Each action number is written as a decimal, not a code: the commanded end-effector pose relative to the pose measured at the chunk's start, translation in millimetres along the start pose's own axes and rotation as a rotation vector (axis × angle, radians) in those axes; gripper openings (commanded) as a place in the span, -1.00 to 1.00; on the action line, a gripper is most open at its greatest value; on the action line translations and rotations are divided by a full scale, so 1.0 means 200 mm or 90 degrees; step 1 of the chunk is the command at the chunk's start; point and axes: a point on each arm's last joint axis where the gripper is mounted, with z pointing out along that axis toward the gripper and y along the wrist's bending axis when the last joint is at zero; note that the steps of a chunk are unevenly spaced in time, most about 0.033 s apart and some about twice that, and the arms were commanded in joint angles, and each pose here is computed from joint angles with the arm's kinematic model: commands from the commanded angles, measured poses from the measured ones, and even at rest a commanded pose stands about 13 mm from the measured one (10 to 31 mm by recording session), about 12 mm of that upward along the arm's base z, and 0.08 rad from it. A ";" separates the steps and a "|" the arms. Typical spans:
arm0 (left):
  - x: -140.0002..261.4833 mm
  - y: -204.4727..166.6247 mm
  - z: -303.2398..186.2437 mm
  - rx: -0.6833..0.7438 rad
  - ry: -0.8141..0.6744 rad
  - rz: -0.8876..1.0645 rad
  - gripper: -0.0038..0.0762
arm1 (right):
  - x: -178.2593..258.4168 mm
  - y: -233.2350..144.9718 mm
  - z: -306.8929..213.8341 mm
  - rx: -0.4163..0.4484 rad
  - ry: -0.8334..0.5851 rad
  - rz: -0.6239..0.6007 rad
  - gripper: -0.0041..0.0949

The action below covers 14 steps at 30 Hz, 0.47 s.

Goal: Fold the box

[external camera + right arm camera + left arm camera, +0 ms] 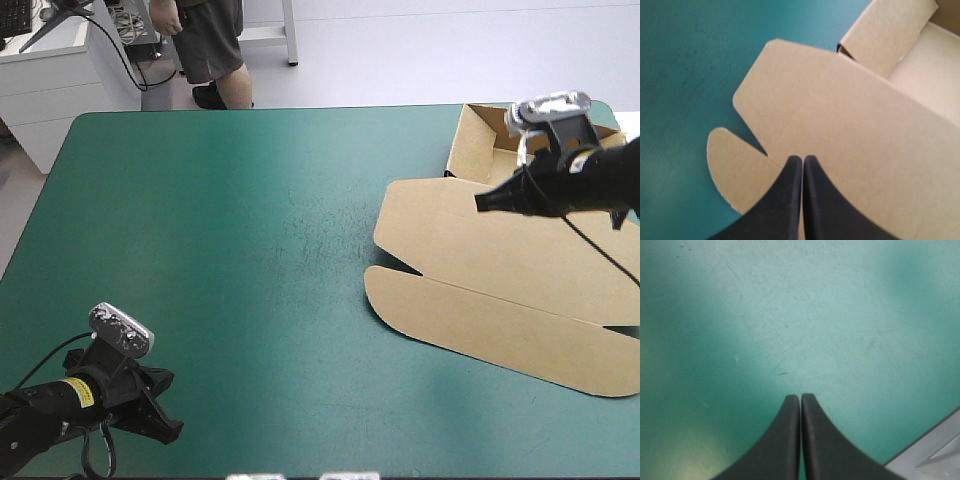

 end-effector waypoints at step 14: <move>0.04 -0.02 0.12 0.041 -0.022 -0.040 -0.92 | 0.81 0.15 -0.21 0.024 -0.107 -0.016 -0.96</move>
